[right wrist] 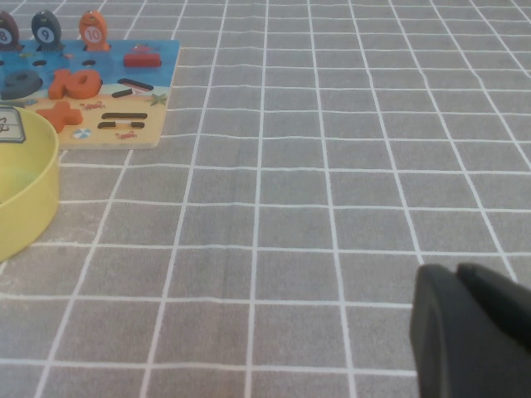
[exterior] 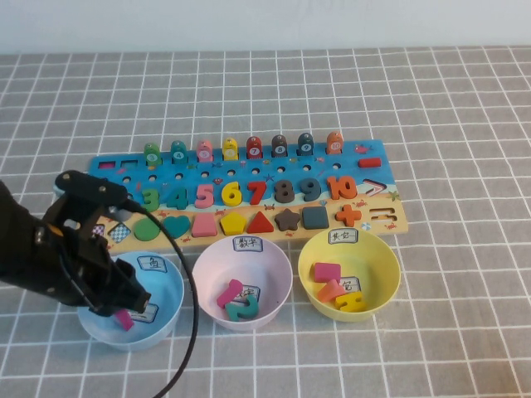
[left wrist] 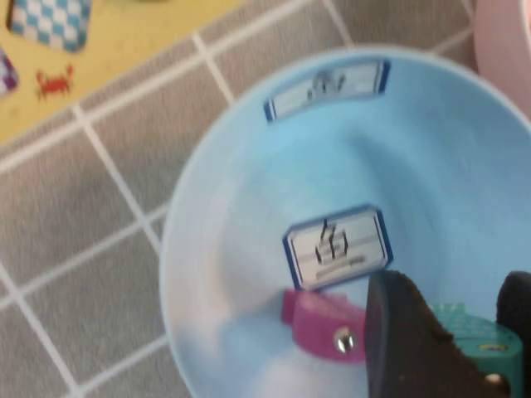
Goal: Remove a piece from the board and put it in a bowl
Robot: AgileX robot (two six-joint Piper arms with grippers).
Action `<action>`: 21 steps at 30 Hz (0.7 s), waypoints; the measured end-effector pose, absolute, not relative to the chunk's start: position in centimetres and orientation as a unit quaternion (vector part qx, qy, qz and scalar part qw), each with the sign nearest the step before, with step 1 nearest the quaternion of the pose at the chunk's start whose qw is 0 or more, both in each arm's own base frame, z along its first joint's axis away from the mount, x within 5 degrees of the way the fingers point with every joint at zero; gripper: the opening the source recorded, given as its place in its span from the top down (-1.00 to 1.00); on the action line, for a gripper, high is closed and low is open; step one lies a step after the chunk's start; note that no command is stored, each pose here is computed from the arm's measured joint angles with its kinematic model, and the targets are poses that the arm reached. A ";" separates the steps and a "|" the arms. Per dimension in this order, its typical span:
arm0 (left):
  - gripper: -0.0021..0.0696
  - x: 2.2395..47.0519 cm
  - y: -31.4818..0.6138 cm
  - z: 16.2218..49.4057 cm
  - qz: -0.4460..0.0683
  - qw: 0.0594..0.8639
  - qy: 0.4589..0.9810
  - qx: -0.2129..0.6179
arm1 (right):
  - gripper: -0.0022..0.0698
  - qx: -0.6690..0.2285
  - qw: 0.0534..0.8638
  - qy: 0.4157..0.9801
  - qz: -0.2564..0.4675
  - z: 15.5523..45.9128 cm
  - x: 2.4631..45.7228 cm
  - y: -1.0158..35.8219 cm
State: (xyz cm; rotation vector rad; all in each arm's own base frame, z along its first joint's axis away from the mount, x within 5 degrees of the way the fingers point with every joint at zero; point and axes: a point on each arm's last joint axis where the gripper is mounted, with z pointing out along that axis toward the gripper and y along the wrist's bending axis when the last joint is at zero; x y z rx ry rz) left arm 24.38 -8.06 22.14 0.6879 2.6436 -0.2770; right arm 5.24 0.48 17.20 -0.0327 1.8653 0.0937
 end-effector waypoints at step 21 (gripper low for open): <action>0.40 26.3 -10.0 20.1 -0.078 0.157 0.938 0.299 | 0.99 -0.014 0.595 0.803 0.040 17.2 5.2 0.5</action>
